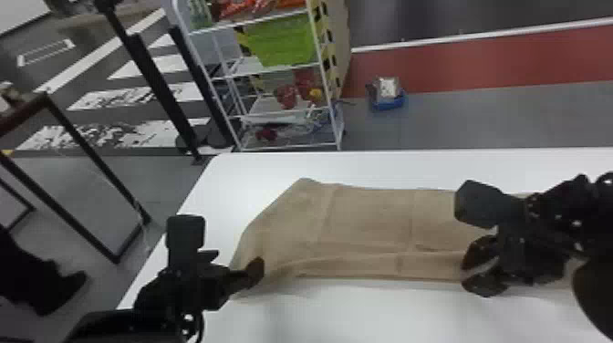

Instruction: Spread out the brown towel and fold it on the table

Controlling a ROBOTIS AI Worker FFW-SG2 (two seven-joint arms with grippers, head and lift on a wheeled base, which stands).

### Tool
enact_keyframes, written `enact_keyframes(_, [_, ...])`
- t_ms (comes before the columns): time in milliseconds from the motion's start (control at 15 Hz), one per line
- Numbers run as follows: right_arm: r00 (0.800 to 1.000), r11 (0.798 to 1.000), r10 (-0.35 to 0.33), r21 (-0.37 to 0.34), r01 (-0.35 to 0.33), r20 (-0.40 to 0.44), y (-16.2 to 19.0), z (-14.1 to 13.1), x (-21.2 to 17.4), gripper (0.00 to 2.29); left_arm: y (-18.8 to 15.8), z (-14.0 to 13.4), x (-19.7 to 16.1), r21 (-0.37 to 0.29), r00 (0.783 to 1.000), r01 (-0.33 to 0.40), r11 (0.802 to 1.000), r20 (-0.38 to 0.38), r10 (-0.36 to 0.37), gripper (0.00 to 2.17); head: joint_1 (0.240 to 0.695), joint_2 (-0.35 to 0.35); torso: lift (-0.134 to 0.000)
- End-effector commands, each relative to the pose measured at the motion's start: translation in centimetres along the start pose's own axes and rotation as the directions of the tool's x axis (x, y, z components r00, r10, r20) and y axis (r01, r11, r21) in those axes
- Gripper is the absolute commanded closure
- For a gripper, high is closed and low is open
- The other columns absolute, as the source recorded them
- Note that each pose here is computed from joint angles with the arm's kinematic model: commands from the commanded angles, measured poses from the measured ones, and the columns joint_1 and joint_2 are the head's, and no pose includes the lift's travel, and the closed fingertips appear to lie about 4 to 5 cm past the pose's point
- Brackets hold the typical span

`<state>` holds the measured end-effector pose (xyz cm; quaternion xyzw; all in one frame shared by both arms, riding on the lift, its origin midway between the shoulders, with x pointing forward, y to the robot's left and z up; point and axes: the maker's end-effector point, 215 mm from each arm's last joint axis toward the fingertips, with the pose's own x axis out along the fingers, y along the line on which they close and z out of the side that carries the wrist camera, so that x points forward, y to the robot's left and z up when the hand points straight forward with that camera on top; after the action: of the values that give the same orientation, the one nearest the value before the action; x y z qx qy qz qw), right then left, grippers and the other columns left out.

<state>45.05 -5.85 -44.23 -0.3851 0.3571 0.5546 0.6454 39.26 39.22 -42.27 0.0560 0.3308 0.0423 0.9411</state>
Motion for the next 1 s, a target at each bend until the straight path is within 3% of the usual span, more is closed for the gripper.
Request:
enact_keyframes(0, [1.000,1.000,0.007,-0.002,-0.007,0.003,0.1,0.1,0.1,0.95,-0.1,0.0,0.0,-0.003,1.000,0.001,1.000,0.000,-0.001,0.14,0.695,0.350,-0.124])
enact_keyframes(67, [1.000,1.000,0.008,0.000,-0.008,0.009,0.1,0.3,0.1,1.03,0.0,0.0,0.0,-0.002,1.000,0.000,1.000,-0.001,0.000,0.14,0.695,0.350,-0.124])
enact_keyframes(667, [0.998,1.000,-0.014,0.028,0.012,0.062,-0.6,0.5,-2.3,1.03,0.0,-0.1,0.0,-0.001,1.000,-0.001,1.000,-0.002,0.001,0.14,0.695,0.350,-0.124])
enact_keyframes(933, [0.998,0.999,0.014,0.028,-0.015,0.055,3.3,-1.3,-3.6,1.03,-0.1,-0.2,0.0,-0.001,1.000,0.001,1.000,-0.004,-0.001,0.14,0.695,0.350,-0.124])
